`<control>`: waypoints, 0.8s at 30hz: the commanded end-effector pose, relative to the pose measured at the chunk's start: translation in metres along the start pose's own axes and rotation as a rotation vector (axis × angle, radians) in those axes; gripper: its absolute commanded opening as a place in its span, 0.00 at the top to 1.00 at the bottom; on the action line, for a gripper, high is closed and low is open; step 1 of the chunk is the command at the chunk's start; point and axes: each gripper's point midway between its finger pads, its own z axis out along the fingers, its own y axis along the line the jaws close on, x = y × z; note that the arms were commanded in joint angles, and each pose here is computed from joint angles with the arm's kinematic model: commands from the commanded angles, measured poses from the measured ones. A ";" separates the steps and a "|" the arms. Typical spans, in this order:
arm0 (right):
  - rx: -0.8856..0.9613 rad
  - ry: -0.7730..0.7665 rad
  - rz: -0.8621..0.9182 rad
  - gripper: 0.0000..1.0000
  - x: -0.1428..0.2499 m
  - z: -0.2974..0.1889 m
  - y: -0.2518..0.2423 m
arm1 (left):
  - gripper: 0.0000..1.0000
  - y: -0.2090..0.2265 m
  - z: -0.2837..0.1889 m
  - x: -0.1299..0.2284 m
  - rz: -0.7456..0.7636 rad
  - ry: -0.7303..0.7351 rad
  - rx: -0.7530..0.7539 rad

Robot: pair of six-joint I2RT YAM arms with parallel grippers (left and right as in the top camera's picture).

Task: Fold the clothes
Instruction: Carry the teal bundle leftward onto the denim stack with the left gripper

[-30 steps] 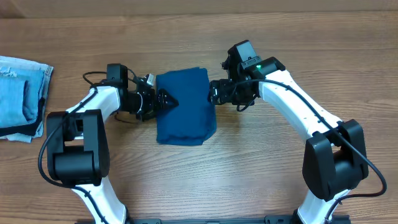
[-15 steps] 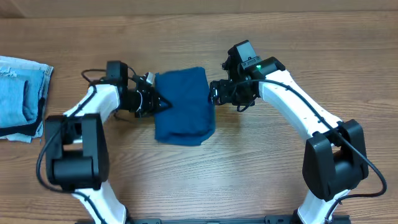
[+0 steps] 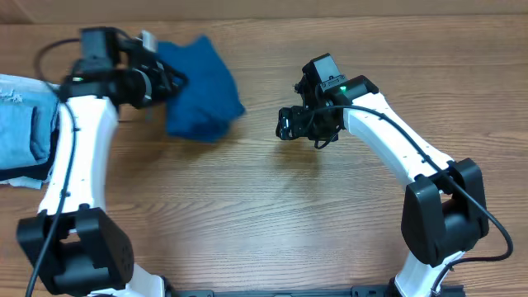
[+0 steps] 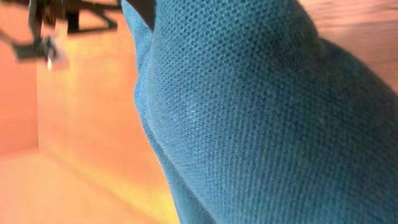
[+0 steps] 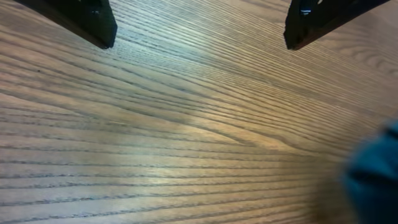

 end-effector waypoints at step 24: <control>0.018 0.069 0.011 0.11 0.024 -0.014 -0.001 | 0.96 0.210 -0.291 -0.108 -0.073 -0.696 -0.258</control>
